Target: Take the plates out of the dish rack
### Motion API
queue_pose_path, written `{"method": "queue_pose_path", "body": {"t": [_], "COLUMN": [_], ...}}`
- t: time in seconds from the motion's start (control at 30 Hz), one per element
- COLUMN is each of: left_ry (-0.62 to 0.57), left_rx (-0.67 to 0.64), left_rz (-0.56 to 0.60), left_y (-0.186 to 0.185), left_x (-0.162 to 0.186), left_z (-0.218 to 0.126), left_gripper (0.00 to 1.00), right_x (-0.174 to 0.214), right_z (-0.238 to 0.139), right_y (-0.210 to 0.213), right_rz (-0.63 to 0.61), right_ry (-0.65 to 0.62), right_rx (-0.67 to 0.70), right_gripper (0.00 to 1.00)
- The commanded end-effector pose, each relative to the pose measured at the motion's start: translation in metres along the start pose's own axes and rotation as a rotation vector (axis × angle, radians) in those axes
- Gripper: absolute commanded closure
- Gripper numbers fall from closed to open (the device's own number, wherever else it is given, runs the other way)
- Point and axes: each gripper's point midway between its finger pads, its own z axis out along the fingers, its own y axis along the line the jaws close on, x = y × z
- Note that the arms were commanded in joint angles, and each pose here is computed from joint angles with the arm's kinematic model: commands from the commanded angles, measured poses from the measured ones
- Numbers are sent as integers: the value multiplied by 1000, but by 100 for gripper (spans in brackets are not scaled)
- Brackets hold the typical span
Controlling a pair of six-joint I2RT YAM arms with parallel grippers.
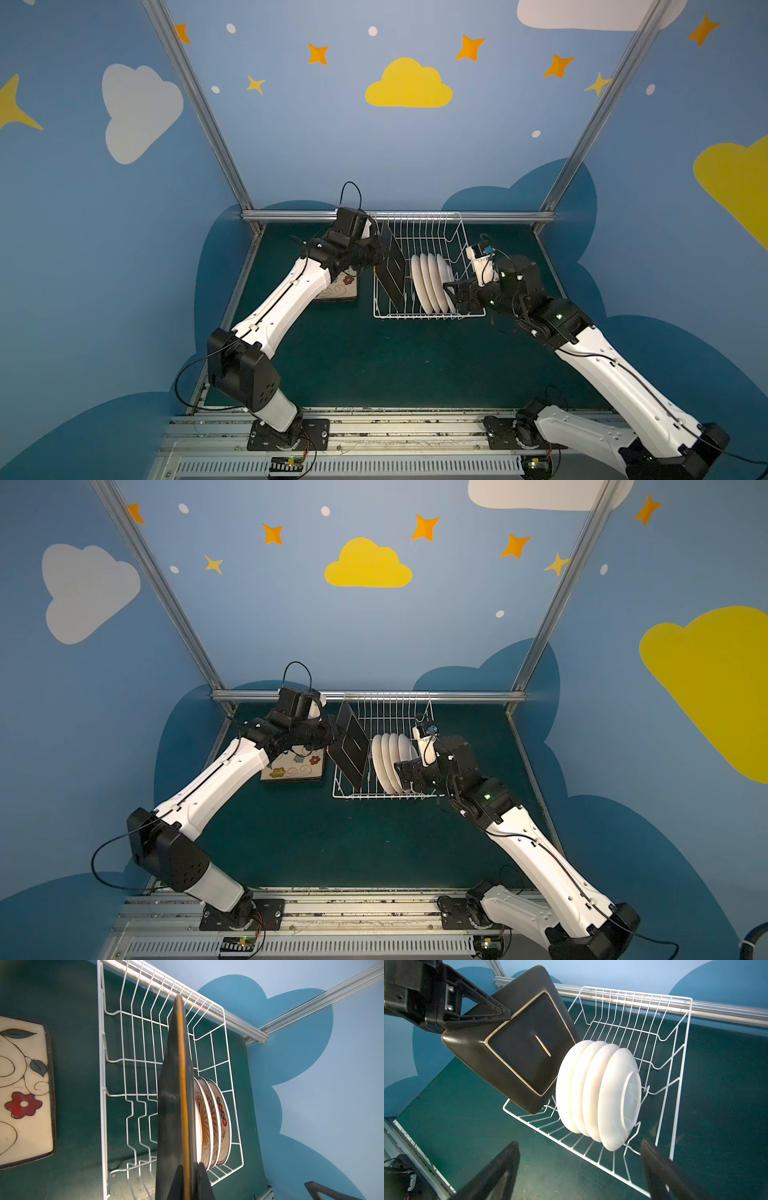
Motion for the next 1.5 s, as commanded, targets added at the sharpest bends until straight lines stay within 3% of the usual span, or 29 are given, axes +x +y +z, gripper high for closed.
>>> {"method": "queue_pose_path", "body": {"t": [0.0, 0.2, 0.37, 0.77, 1.03, 1.33, 1.47], "left_ry": [-144, -187, -239, -429, -549, -677, -738], "left_rx": [131, 157, 181, 180, 235, 229, 287], "left_rz": [67, 111, 233, 510, 734, 1008, 1142], "left_y": [-38, -43, -53, -61, -75, -85, -96], "left_x": [-31, -42, -49, -62, -57, -43, -28], "left_z": [-38, -50, -62, -90, -107, -124, -132], "left_gripper": [97, 97, 97, 97, 97, 97, 97], "right_x": [-2, -5, -4, -24, -44, -70, -82], "right_z": [1, 5, 18, 29, 24, 23, 26], "right_y": [1, 1, -3, 5, 9, 5, 7], "right_rz": [15, 79, 213, 366, 471, 699, 789], "right_ry": [-12, -9, 54, 82, 61, 6, 13], "right_rx": [-10, -8, 6, -69, -164, -251, -310], "right_gripper": [10, 10, 10, 10, 10, 10, 10]}}
